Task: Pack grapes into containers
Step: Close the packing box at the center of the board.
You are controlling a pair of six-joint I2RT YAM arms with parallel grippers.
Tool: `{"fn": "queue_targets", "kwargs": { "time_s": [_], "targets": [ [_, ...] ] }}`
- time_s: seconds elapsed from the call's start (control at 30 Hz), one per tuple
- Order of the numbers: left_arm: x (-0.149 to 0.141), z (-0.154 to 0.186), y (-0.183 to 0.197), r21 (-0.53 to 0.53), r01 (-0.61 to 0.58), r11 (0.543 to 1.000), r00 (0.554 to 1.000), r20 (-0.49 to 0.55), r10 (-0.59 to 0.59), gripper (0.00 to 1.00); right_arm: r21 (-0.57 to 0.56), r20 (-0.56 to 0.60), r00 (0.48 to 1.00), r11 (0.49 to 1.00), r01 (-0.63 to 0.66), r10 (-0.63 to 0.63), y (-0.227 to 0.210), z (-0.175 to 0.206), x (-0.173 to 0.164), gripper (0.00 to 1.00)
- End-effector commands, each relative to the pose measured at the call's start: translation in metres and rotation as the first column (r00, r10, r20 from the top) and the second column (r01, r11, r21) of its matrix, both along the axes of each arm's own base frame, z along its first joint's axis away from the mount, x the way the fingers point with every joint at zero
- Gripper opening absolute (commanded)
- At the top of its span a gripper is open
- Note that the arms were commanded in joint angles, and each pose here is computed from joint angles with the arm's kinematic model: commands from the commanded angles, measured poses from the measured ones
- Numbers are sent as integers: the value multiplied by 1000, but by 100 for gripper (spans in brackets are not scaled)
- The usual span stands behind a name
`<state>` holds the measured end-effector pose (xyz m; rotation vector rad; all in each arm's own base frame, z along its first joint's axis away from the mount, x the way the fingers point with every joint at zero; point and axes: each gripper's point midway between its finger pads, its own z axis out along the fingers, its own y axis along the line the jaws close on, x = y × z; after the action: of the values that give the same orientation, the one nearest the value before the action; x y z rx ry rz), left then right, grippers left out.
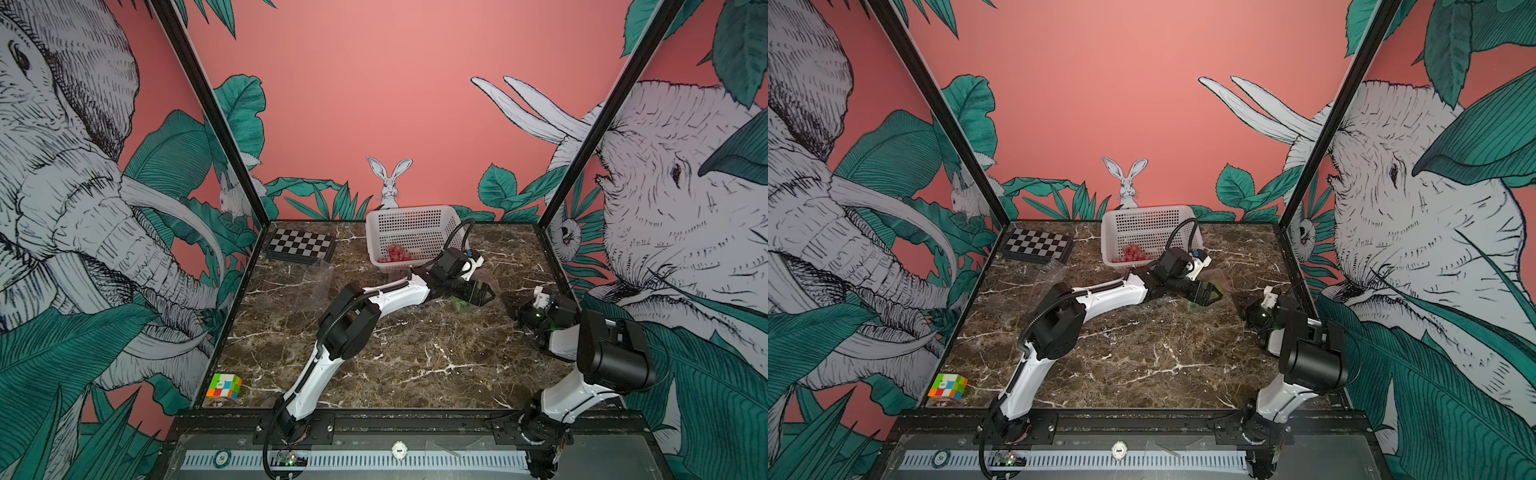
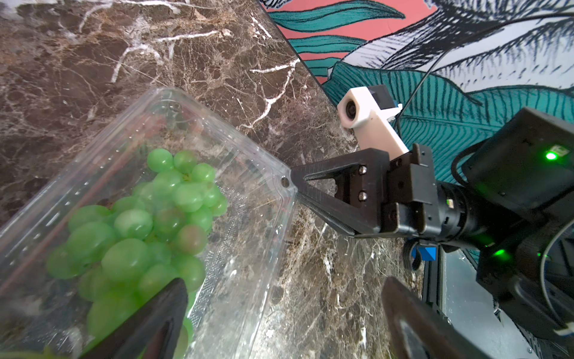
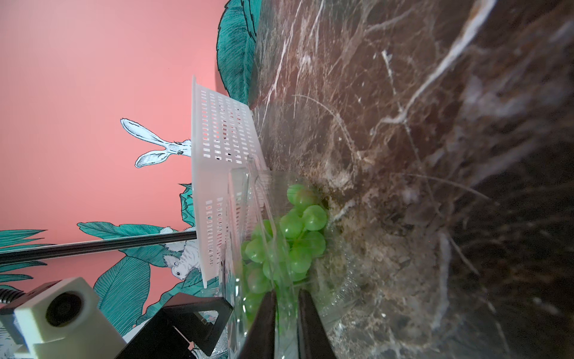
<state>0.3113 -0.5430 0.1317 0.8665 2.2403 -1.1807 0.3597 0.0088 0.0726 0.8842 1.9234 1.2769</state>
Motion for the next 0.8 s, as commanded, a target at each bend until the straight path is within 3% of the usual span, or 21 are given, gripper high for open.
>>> {"fn": "queue_targets", "kwargs": {
  "time_s": [0.0,0.77],
  "targets": [
    [-6,17,6,-4,3,1000,1000,12,-3,99,-13,14,1000,1000,4,-3,1,-2,1,13],
    [-7,18,8,-5,0,1000,1000,16,0,99,-23,37,999,1000,19,-18,1,-4,-1,8]
  ]
}}
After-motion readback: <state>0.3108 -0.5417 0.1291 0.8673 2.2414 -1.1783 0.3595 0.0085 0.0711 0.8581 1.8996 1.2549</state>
